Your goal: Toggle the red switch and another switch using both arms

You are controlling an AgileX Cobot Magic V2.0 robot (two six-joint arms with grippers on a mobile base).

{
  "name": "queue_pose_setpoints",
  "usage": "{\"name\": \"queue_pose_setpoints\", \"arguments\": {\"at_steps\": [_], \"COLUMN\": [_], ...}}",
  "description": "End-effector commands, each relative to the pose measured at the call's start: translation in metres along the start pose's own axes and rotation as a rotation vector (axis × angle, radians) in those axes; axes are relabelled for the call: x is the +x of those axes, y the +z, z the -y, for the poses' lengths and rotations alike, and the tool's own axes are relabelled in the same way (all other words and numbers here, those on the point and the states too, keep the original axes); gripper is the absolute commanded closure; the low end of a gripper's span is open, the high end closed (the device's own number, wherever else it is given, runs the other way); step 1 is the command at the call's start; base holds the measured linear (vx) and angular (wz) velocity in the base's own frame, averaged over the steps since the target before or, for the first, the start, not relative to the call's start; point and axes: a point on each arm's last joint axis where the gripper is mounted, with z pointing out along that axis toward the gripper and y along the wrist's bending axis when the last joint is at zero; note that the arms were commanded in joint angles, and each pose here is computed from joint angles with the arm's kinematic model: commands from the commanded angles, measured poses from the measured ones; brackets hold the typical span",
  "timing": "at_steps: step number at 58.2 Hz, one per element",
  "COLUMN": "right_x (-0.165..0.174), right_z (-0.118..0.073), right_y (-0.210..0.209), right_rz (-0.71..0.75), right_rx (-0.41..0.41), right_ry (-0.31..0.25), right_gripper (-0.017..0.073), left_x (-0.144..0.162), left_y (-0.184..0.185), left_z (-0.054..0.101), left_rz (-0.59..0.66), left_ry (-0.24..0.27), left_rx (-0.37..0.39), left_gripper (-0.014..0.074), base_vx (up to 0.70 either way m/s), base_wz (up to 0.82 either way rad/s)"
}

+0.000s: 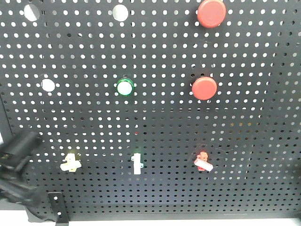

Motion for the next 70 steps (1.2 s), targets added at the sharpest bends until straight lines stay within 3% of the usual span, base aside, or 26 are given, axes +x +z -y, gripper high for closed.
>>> {"name": "queue_pose_setpoints", "arguments": {"at_steps": [1, 9, 19, 39, 48, 55, 56, 59, 70], "right_x": [-0.015, -0.003, -0.003, -0.005, 0.007, 0.019, 0.026, 0.03, 0.026], "right_z": [-0.021, -0.038, -0.053, -0.059, -0.055, -0.053, -0.064, -0.073, -0.084], "right_y": [0.013, 0.038, 0.069, 0.108, 0.112, 0.111, 0.107, 0.104, 0.099], "right_rz": [0.151, 0.092, 0.074, 0.055, -0.048, -0.183, -0.262, -0.296, -0.274], "right_rx": [-0.156, -0.23, -0.281, -0.276, -0.218, -0.189, -0.222, -0.253, -0.301], "right_ry": [-0.04, 0.009, 0.022, 0.034, 0.088, 0.076, 0.048, 0.017, 0.013], "right_gripper": [0.0566, 0.0566, 0.0566, 0.0566, 0.0566, 0.0566, 0.0566, 0.0566, 0.0566], "left_x": [-0.023, -0.026, -0.026, -0.026, -0.026, -0.026, -0.026, -0.026, -0.026], "left_y": [-0.002, -0.005, -0.005, -0.005, -0.005, -0.005, -0.005, -0.005, -0.005], "left_z": [0.0, 0.0, 0.0, 0.0, 0.0, 0.0, 0.0, 0.0, 0.0], "left_rz": [0.103, 0.104, 0.105, 0.103, 0.103, 0.103, 0.103, 0.103, 0.103], "left_ry": [-0.01, -0.01, -0.01, -0.009, -0.009, -0.009, -0.009, -0.009, -0.009], "left_rx": [-0.004, -0.004, -0.004, -0.003, -0.003, -0.003, -0.003, -0.003, -0.003], "left_gripper": [0.0592, 0.0592, 0.0592, 0.0592, 0.0592, 0.0592, 0.0592, 0.0592, 0.0592], "base_vx": [0.0, 0.0, 0.0, 0.0, 0.0, 0.0, 0.0, 0.0, 0.0], "base_wz": [0.0, 0.0, 0.0, 0.0, 0.0, 0.0, 0.0, 0.0, 0.0]}}
